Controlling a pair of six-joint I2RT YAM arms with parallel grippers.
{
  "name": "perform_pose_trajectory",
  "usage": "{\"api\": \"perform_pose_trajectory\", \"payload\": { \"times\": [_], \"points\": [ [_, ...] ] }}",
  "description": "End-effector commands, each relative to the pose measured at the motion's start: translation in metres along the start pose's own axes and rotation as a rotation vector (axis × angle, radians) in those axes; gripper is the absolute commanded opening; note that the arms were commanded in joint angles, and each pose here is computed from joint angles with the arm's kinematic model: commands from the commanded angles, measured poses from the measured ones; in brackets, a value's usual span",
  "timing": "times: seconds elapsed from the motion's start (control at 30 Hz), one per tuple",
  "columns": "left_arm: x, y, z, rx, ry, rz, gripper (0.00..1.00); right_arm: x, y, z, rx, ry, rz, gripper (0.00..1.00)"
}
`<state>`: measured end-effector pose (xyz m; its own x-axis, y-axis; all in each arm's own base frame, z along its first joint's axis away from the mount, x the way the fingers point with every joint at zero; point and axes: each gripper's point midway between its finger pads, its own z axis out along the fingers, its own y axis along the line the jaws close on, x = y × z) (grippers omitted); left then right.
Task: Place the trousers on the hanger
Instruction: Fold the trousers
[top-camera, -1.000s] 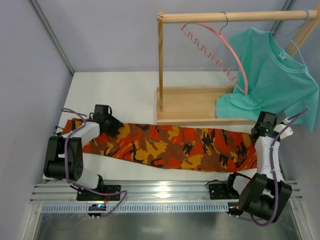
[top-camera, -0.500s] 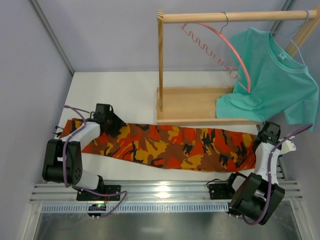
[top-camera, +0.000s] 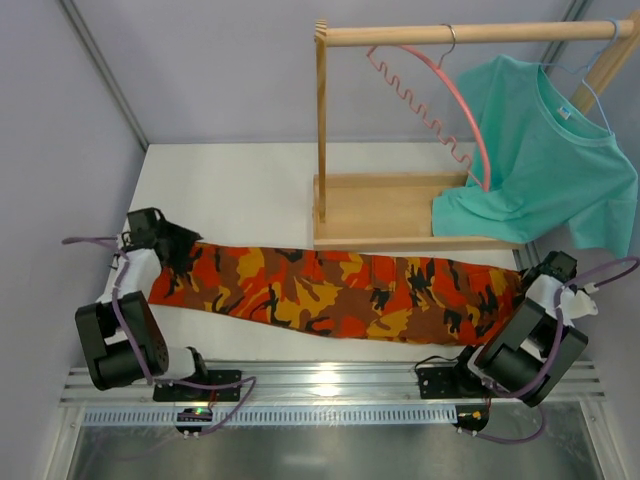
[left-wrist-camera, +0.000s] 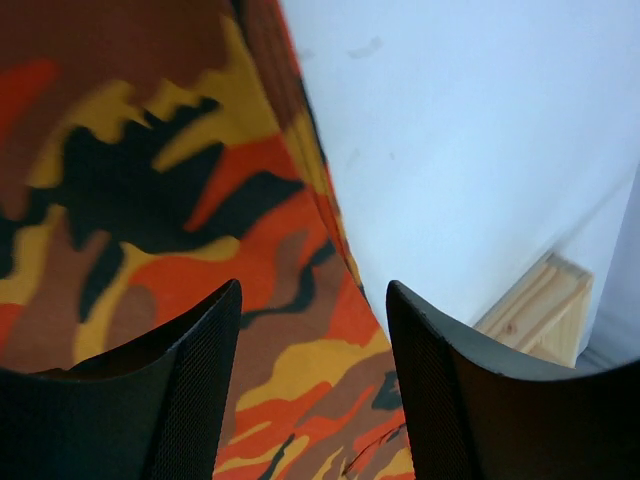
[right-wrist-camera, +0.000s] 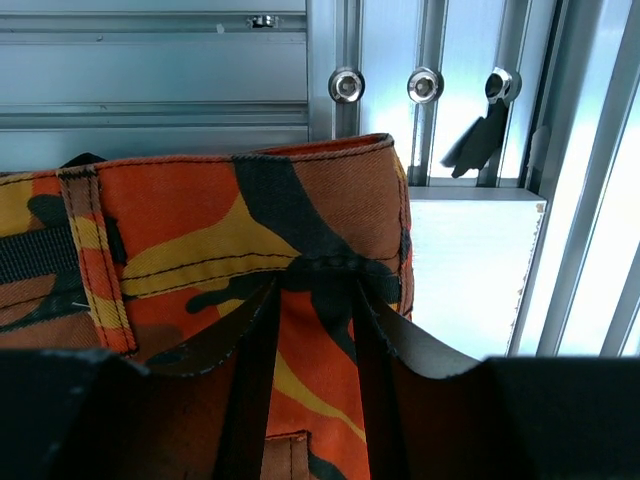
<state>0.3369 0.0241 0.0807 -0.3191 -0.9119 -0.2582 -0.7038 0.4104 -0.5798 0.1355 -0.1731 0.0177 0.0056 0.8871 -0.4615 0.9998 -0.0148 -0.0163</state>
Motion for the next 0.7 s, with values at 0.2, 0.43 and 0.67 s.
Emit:
{"api": "perform_pose_trajectory", "payload": {
  "times": [0.2,0.43,0.67],
  "points": [
    [-0.078,0.069,-0.014,-0.122,-0.146,-0.213,0.69,-0.022,0.046,-0.055,-0.335,-0.034,0.024,0.4],
    [-0.097,0.12,-0.028,-0.301,-0.25,-0.25,0.69,-0.021,0.076,-0.104,-0.526,-0.067,-0.06,0.45],
    [-0.107,0.15,-0.022,-0.256,-0.298,-0.405,0.73,-0.002,0.095,-0.137,-0.644,-0.067,-0.183,0.51]
  ]
}}
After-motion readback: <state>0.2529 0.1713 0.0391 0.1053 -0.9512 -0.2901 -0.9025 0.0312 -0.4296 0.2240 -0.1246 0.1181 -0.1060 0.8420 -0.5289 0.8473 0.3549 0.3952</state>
